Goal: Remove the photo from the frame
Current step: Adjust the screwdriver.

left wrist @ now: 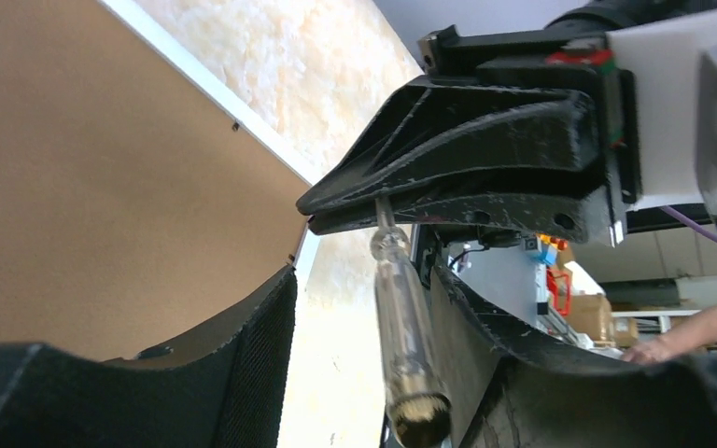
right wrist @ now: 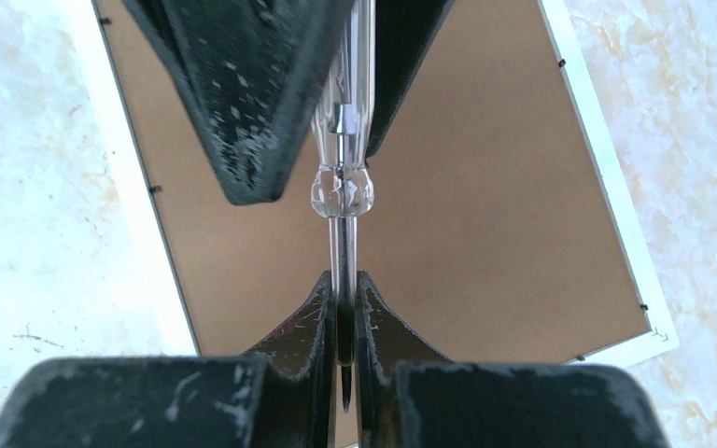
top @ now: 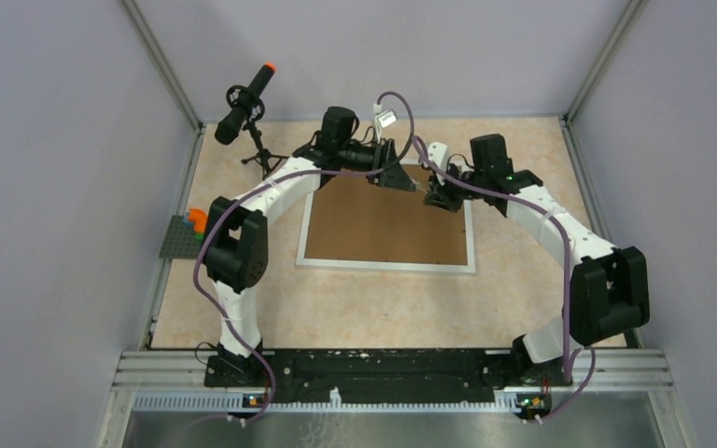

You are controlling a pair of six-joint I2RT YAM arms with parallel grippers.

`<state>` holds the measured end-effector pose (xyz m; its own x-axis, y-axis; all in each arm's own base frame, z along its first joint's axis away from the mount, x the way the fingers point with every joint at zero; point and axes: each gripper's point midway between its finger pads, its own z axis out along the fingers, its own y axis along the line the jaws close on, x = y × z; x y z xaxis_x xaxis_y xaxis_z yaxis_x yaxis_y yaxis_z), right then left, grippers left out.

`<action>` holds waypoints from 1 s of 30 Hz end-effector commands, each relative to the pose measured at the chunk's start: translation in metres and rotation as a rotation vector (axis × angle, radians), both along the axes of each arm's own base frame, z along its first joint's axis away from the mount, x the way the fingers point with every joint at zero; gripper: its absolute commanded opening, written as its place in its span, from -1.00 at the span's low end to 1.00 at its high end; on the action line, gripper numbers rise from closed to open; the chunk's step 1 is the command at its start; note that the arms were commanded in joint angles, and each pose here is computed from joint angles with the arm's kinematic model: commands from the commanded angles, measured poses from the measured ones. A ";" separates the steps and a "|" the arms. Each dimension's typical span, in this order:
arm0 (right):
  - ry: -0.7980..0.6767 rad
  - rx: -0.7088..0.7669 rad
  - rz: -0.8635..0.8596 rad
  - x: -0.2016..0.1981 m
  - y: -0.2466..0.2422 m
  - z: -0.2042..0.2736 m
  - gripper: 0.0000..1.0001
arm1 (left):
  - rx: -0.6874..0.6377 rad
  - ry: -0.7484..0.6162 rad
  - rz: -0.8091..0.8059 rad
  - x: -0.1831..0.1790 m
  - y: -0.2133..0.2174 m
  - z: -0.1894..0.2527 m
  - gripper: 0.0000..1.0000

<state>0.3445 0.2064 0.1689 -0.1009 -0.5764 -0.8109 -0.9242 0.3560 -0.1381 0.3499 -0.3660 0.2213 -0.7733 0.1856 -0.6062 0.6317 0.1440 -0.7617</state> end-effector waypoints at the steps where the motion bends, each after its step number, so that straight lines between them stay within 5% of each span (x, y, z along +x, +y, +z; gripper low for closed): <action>1: -0.173 -0.038 0.037 0.006 0.005 0.022 -1.00 | -0.028 0.032 -0.041 -0.004 -0.004 0.009 0.17; 17: -0.254 -0.092 0.094 -0.003 0.015 0.016 -1.00 | -0.103 0.096 -0.138 -0.014 -0.008 0.006 -0.20; 20: -0.252 -0.089 0.084 -0.002 0.015 0.017 -1.00 | -0.108 0.081 -0.135 -0.014 -0.008 0.007 -0.84; 21: -0.249 -0.090 0.068 -0.001 0.014 0.017 -0.84 | -0.102 0.071 -0.113 -0.010 -0.006 0.005 -1.00; 23: -0.216 -0.088 0.006 0.002 0.008 0.017 -0.40 | -0.095 0.033 -0.056 -0.001 -0.002 0.002 -1.00; 26: -0.116 -0.046 -0.041 0.000 -0.007 0.012 -0.28 | -0.108 -0.005 -0.013 0.007 0.002 -0.004 -1.00; 28: -0.036 -0.006 -0.124 0.003 -0.023 0.009 0.15 | -0.111 -0.013 -0.008 0.011 0.000 -0.009 -1.00; 30: 0.075 0.041 -0.207 0.005 -0.041 0.003 0.29 | -0.109 -0.046 0.007 0.017 -0.001 -0.016 -1.00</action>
